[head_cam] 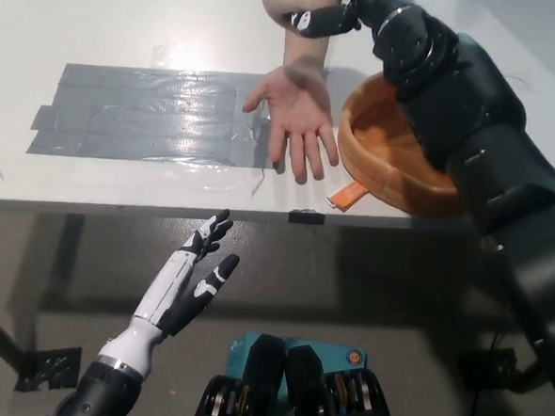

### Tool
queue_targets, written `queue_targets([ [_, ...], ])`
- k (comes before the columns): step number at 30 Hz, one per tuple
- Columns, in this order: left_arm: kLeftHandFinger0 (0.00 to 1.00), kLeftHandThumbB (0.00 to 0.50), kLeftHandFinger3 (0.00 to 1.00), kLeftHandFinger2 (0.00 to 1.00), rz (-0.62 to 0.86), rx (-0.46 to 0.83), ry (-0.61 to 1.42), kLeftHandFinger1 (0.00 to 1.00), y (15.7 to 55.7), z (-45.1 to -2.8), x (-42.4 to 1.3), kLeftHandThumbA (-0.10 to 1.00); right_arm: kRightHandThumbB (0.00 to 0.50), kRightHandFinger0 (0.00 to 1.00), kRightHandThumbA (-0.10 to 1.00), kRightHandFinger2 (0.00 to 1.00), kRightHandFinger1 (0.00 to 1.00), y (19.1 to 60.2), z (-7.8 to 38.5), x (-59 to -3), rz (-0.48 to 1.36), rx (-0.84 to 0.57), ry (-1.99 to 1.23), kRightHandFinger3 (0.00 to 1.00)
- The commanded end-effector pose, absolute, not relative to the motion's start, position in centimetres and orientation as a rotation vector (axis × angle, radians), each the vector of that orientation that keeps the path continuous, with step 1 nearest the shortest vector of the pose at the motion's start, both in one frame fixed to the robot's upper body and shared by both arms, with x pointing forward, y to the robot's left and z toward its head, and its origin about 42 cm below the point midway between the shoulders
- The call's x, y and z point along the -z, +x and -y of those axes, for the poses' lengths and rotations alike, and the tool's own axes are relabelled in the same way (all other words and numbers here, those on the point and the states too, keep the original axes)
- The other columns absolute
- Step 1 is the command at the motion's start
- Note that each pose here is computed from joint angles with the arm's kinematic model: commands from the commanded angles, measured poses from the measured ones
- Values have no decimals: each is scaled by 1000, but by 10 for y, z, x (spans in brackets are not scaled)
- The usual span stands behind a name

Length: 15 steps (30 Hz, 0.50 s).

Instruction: An emotional support dumpling is kept in a soft plate infront in the middle of the desk infront of the robot. The robot extends its right arm to pick up the dumpling and hands it to a person

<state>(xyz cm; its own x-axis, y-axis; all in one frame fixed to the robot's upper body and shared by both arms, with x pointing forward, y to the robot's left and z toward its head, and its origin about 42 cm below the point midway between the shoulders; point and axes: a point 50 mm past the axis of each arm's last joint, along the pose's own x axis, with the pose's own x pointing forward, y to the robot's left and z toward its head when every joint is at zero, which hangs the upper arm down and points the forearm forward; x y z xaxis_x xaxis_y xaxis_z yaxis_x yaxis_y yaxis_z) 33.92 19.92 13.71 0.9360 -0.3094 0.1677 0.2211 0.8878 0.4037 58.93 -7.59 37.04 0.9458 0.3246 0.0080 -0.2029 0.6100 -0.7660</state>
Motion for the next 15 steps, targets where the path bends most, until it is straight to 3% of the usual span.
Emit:
queue_targets([
  [1,1000,82,1000,1000,307,293,412,1000,345,-198,-153,882,149,0,-100,800,427,588,64,-394,269,-278,-871,684],
  [2,1000,83,1000,1000,307,293,413,1000,345,-198,-153,880,148,0,-100,800,428,588,64,-394,269,-278,-871,683],
  [5,1000,77,1000,1000,307,292,413,1000,346,-198,-154,861,180,0,-100,574,149,587,63,-380,249,-286,-880,673],
  [6,1000,77,1000,1000,307,292,413,1000,346,-198,-154,858,177,0,-100,548,85,587,62,-380,250,-286,-880,683],
  [7,1000,78,1000,1000,306,292,417,1000,346,-198,-154,858,176,0,-100,615,137,586,61,-372,243,-285,-900,708],
  [9,1000,80,1000,1000,303,290,416,1000,347,-197,-155,856,185,41,-100,781,333,585,61,-363,244,-292,-901,727],
  [10,1000,81,1000,1000,302,290,415,1000,347,-197,-155,853,186,50,-100,790,401,585,62,-361,245,-293,-899,726],
  [13,1000,64,1000,1000,305,292,415,1000,347,-197,-155,840,182,9,-100,796,383,584,63,-356,232,-302,-905,754],
  [14,1000,62,1000,1000,311,295,416,1000,347,-197,-155,826,171,0,-100,855,437,583,64,-347,211,-318,-913,788],
  [15,1000,65,1000,1000,306,295,412,1000,346,-197,-154,816,163,0,-100,853,447,583,64,-342,181,-322,-925,829],
])
